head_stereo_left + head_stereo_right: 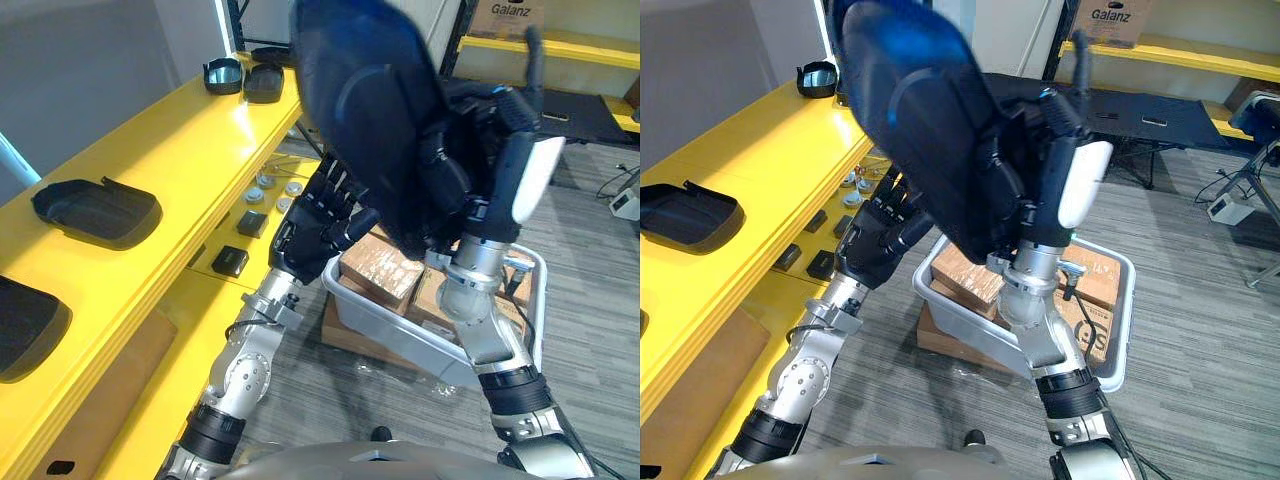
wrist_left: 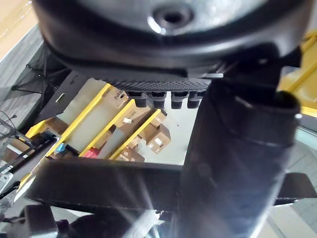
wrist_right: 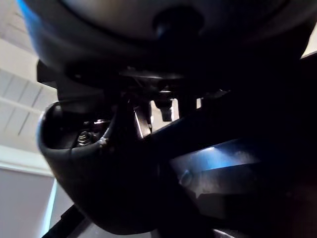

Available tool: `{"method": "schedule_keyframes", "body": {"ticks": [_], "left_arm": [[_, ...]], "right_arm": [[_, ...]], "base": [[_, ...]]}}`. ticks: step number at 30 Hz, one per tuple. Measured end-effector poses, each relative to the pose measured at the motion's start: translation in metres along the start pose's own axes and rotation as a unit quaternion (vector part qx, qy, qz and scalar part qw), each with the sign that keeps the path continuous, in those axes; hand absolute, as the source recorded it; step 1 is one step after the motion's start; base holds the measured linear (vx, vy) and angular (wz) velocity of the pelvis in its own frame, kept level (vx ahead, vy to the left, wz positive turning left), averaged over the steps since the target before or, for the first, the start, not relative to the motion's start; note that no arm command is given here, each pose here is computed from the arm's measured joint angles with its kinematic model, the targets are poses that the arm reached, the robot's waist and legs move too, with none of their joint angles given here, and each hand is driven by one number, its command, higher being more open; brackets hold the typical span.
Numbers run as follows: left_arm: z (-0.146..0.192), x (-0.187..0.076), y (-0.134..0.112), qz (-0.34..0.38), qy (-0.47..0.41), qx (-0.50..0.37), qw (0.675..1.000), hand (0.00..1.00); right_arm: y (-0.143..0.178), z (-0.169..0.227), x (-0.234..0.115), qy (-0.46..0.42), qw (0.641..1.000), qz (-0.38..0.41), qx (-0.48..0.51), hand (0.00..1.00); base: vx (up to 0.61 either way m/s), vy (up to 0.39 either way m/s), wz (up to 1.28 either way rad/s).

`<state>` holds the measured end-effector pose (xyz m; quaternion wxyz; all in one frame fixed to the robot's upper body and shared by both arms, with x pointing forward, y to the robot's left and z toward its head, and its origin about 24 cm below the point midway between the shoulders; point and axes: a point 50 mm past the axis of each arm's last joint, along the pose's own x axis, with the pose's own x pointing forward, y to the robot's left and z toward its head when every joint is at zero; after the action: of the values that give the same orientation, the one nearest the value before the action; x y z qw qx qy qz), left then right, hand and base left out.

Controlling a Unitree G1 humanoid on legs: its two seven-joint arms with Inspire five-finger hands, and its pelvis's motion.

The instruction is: Walk over and take three plastic housings, then place them on the shelf

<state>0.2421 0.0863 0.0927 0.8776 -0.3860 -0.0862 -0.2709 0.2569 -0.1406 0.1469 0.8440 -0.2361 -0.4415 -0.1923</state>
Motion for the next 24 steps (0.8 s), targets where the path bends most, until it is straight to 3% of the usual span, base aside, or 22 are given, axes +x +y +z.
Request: {"method": "schedule_keyframes", "body": {"ticks": [7, 15, 16, 24], "left_arm": [[-0.002, 0.008, -0.011, -0.025, -0.001, -0.026, 0.999, 1.00], [-0.003, 0.009, -0.010, -0.011, 0.000, -0.024, 1.000, 1.00], [-0.004, 0.009, -0.010, -0.006, 0.006, -0.022, 1.000, 0.00], [-0.011, 0.010, -0.008, 0.056, 0.022, 0.013, 0.998, 0.00]], "right_arm": [[0.022, -0.002, -0.017, 0.034, 0.998, 0.050, 0.011, 0.00], [0.032, -0.003, -0.027, 0.059, 0.997, 0.052, 0.023, 0.00], [0.033, -0.004, -0.029, 0.064, 0.996, 0.053, 0.022, 0.00], [0.038, -0.010, -0.039, 0.119, 0.990, 0.052, 0.048, 0.00]], "base": [[0.00, 0.000, 0.01], [0.00, 0.002, 0.01], [-0.01, 0.008, 0.07], [0.00, 0.003, 0.01]]}}
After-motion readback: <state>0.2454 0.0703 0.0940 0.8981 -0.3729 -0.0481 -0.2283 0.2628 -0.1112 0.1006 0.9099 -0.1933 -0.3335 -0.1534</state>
